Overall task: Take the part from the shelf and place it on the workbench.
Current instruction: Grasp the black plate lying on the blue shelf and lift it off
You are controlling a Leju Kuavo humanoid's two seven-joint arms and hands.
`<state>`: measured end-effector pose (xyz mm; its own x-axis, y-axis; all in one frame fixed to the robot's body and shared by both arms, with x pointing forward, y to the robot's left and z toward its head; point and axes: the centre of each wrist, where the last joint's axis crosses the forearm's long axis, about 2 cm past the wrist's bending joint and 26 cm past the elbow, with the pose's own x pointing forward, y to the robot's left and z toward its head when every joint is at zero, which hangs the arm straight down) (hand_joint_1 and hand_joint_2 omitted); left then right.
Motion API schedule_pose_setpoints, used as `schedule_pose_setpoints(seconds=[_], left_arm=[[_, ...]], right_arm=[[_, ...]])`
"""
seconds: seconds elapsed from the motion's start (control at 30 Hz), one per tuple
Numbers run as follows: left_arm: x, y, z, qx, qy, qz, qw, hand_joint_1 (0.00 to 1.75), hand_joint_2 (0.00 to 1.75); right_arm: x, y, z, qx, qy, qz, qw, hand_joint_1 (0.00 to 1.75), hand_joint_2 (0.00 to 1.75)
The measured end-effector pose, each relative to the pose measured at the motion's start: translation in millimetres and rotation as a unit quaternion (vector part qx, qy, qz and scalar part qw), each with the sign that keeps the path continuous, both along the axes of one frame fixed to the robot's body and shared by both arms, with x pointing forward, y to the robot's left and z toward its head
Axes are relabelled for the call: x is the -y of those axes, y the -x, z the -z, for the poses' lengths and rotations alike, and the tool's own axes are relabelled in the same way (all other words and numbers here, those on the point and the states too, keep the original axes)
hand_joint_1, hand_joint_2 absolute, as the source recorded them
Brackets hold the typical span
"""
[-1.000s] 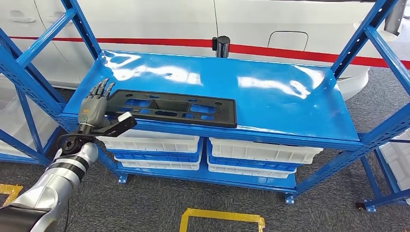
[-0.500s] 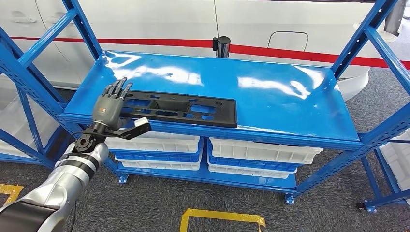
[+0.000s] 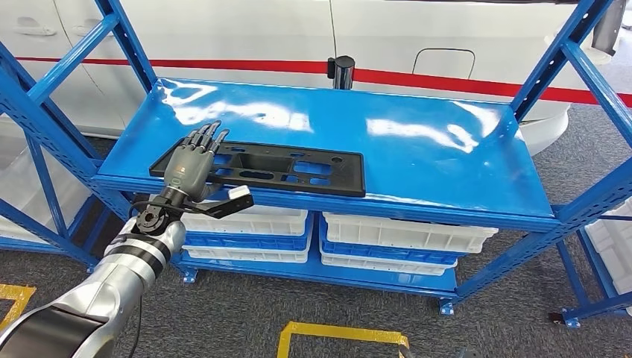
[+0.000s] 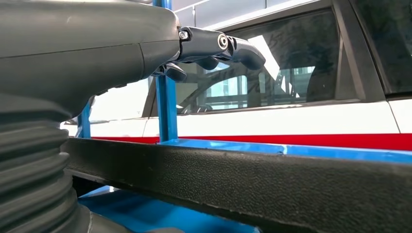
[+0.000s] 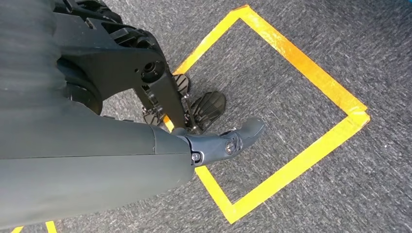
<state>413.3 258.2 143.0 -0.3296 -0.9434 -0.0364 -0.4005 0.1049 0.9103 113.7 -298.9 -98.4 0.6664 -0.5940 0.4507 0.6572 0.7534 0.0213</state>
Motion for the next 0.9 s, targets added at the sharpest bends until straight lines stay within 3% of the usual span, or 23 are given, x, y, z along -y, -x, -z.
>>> schedule_pose_setpoints(seconds=[0.13,0.27,0.9], left_arm=[[3,0.0,0.0,0.0,-0.004,0.003,1.0,0.04,1.75],[6,0.4,0.2,0.001,-0.009,0.01,1.0,1.75,1.75],[15,6.2,5.1,0.003,-0.018,0.05,0.999,1.75,1.75]], right_arm=[[0,0,0,0.0,0.0,-0.002,1.0,0.0,1.75],[0,-1,0,0.002,0.0,-0.006,1.0,0.0,1.75],[-2,-4,-1,0.001,-0.002,-0.013,1.0,0.0,1.75]])
